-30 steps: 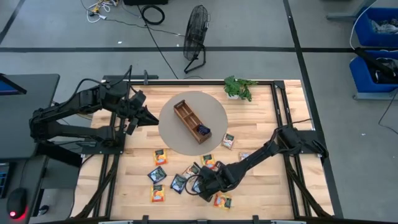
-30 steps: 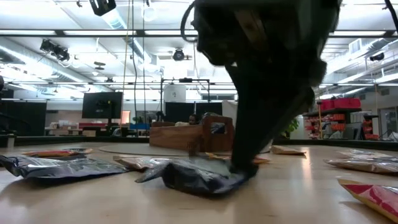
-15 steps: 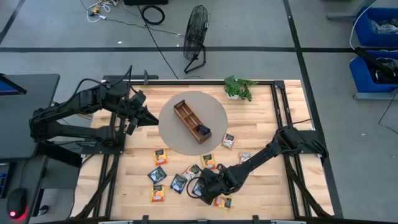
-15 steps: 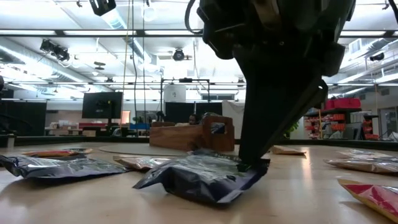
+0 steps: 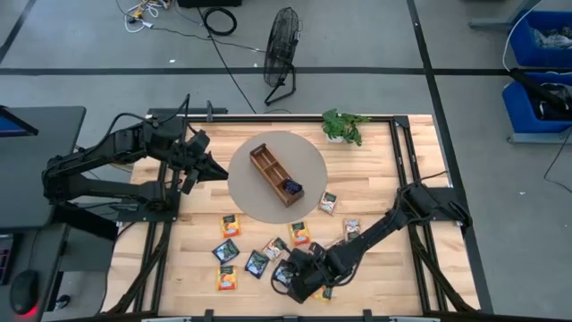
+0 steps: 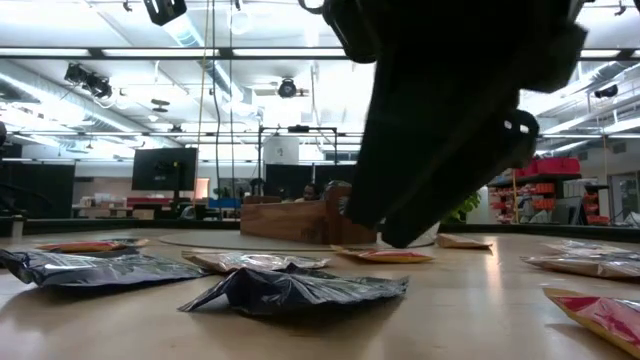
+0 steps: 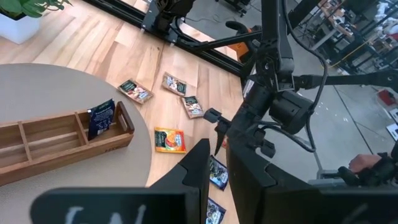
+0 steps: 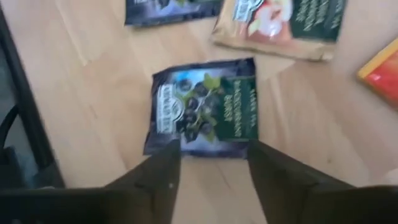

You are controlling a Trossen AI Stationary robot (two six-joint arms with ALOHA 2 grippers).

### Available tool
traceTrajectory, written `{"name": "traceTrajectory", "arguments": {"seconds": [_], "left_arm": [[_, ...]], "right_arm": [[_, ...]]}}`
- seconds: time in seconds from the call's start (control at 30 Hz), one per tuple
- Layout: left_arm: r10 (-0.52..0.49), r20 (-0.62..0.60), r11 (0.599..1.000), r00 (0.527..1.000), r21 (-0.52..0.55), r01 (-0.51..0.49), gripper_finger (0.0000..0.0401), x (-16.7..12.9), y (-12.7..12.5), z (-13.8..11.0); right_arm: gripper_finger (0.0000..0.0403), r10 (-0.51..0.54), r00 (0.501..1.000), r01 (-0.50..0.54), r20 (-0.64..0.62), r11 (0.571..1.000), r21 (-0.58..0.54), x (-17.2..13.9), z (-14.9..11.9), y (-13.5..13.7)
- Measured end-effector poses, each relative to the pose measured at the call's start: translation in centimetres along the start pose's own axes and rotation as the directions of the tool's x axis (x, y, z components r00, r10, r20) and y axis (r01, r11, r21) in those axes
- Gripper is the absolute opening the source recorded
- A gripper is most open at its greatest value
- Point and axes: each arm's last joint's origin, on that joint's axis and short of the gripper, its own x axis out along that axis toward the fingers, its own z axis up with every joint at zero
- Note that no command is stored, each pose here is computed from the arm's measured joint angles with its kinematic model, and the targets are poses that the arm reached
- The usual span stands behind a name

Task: Pick & Place Tea
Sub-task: Put the purple tea bag into the right section of the wooden organizer

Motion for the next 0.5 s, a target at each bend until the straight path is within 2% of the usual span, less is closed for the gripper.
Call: {"name": "traceTrajectory", "arguments": {"seconds": [0.17,0.5], "left_arm": [[0.0,0.0,1.0,1.0,0.0,0.0,0.0058,0.0,0.0,0.0],[0.0,-0.001,1.0,1.0,0.0,0.0,0.0058,0.0,0.0,0.0]], "right_arm": [[0.0239,-0.039,0.998,0.04,0.043,0.999,-0.018,0.7,-0.1,-0.2],[0.0242,-0.07,0.997,0.071,0.015,0.995,-0.069,3.0,-0.8,-0.6]]}}
